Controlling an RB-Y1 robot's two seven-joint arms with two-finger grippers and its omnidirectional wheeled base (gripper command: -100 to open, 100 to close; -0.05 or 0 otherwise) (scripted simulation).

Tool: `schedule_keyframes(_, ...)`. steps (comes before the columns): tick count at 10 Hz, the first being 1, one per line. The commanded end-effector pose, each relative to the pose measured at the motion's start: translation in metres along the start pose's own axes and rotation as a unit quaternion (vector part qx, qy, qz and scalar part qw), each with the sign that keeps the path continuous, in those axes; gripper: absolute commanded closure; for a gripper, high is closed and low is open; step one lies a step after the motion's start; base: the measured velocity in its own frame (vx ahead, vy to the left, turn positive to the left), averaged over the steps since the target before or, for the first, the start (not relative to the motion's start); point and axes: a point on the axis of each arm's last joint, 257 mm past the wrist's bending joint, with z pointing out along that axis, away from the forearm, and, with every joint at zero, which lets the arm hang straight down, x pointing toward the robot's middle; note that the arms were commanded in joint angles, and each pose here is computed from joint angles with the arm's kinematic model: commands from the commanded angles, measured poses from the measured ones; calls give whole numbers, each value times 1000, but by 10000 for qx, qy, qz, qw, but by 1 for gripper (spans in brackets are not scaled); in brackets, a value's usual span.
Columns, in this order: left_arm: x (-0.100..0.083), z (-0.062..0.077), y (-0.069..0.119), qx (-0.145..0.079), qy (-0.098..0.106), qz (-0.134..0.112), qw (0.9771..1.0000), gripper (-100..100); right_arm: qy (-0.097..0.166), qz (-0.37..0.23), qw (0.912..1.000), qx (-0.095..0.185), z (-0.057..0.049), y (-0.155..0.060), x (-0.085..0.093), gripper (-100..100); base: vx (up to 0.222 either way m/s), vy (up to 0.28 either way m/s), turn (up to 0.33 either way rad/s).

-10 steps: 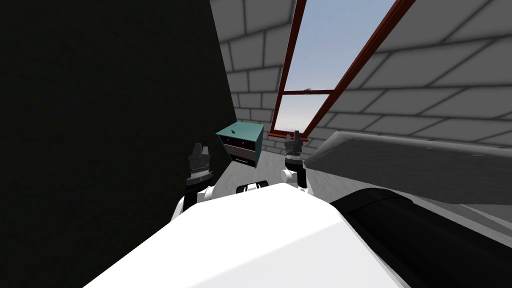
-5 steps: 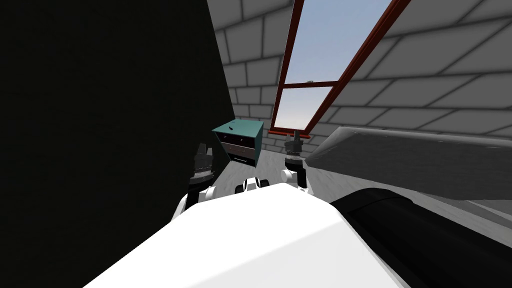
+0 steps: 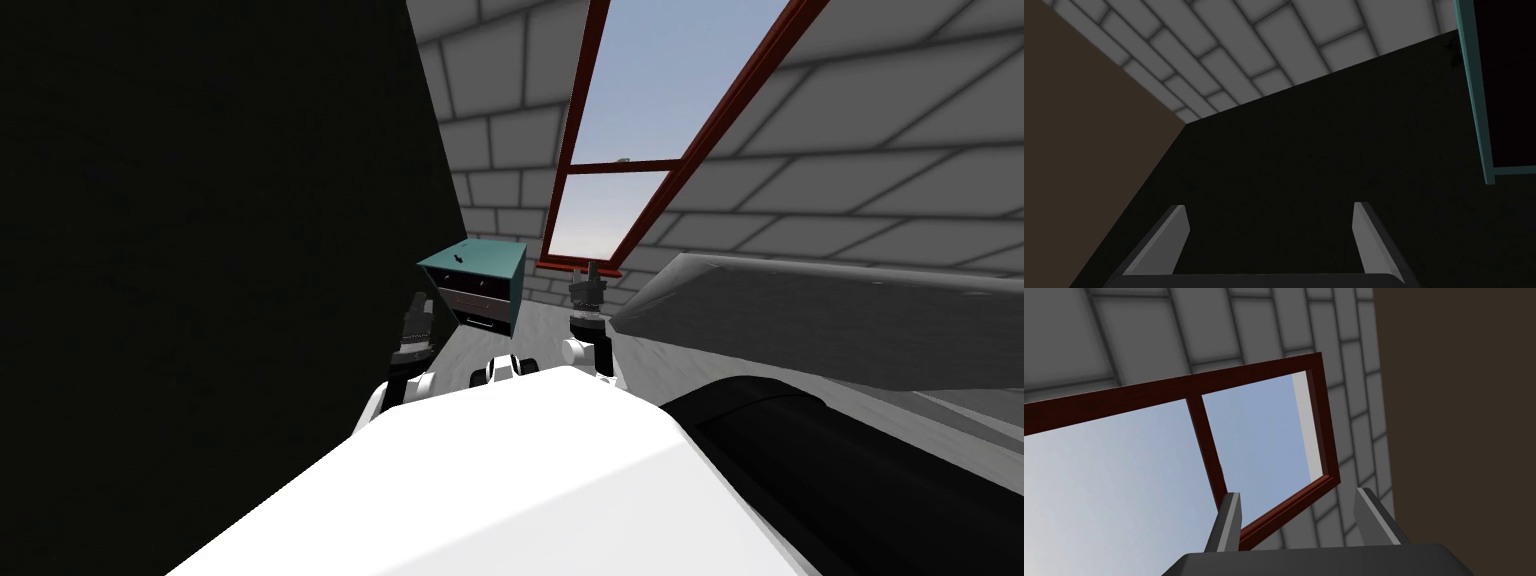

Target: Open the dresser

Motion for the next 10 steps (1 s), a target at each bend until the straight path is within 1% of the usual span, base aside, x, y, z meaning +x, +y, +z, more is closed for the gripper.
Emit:
schedule_keyframes(1,11,-3,17,-123,111,38,9999,-100,0,0,10000,0,0,0,0,0,83,19,-54)
schedule_keyframes(9,42,-12,60,-454,322,51,9984,-100,0,0,10000,0,0,0,0,0,70,22,-50)
schedule_keyframes(10,50,-14,69,-527,375,51,9979,-100,0,0,10000,0,0,0,0,0,80,28,-88)
